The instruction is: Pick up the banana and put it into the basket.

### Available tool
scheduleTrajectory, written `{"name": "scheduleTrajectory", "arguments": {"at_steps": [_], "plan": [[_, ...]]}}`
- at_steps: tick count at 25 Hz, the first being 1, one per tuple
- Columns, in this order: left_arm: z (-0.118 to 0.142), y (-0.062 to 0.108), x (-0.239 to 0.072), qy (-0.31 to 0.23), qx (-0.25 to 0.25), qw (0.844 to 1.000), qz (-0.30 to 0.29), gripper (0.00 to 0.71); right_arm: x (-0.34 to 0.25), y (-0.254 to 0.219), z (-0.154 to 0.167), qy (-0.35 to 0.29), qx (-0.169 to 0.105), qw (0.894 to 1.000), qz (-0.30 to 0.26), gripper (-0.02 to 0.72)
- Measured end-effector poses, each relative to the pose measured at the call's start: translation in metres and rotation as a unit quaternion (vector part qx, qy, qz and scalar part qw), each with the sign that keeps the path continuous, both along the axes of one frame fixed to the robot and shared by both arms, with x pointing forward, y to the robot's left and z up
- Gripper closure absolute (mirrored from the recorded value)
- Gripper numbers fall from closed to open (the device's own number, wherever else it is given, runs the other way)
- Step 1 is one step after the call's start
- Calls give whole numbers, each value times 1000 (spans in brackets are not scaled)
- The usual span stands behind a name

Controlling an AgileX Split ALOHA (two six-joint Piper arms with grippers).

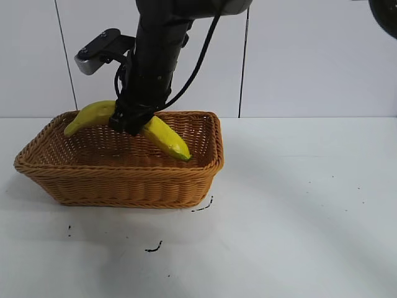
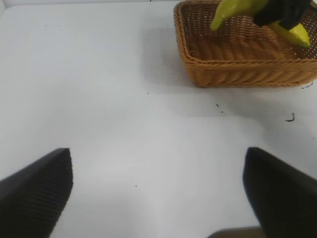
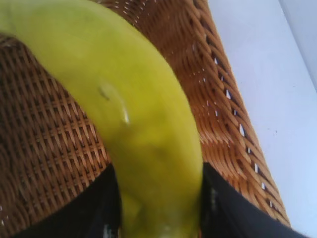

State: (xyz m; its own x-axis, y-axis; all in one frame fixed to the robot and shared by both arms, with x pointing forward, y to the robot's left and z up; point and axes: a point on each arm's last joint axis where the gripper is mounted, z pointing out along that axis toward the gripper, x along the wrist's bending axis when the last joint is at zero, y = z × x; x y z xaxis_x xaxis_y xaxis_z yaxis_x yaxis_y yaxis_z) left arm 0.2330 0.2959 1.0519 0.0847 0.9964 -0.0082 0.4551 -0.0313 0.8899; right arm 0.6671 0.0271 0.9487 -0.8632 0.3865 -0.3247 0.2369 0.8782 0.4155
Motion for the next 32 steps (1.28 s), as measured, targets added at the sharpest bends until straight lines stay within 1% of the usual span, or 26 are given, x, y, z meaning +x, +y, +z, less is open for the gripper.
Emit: {"name": "scheduleTrajectory", "arguments": {"at_steps": [9, 10, 13, 14, 15, 17, 20, 22, 25, 28, 31, 32], "plan": [[0, 0, 0, 0, 0, 1000, 0, 17, 1, 1, -10, 14, 6, 1000, -4, 405], [0, 0, 0, 0, 0, 1000, 0, 17, 1, 1, -10, 16, 8, 1000, -5, 365], [0, 0, 0, 0, 0, 1000, 0, 17, 1, 2, -10, 17, 16, 1000, -9, 136], [0, 0, 0, 0, 0, 1000, 0, 17, 1, 2, -9, 18, 22, 999, -16, 85], [0, 0, 0, 0, 0, 1000, 0, 17, 1, 3, -9, 20, 28, 999, -24, 54], [0, 0, 0, 0, 0, 1000, 0, 17, 1, 3, -8, 25, 38, 998, -43, 27], [0, 0, 0, 0, 0, 1000, 0, 17, 1, 1, 0, 32, 57, 995, -77, 13], [0, 0, 0, 0, 0, 1000, 0, 17, 2, -4, 12, 43, 71, 990, -112, 13], [0, 0, 0, 0, 0, 1000, 0, 17, 6, -18, 42, 58, 90, 981, -165, 13], [0, 0, 0, 0, 0, 1000, 0, 17, 14, -40, 67, 79, 107, 967, -218, 13], [0, 0, 0, 0, 0, 1000, 0, 17, 25, -66, 79, 104, 124, 950, -265, 13], [0, 0, 0, 0, 0, 1000, 0, 17, 29, -74, 80, 111, 126, 946, -278, 13]]}}
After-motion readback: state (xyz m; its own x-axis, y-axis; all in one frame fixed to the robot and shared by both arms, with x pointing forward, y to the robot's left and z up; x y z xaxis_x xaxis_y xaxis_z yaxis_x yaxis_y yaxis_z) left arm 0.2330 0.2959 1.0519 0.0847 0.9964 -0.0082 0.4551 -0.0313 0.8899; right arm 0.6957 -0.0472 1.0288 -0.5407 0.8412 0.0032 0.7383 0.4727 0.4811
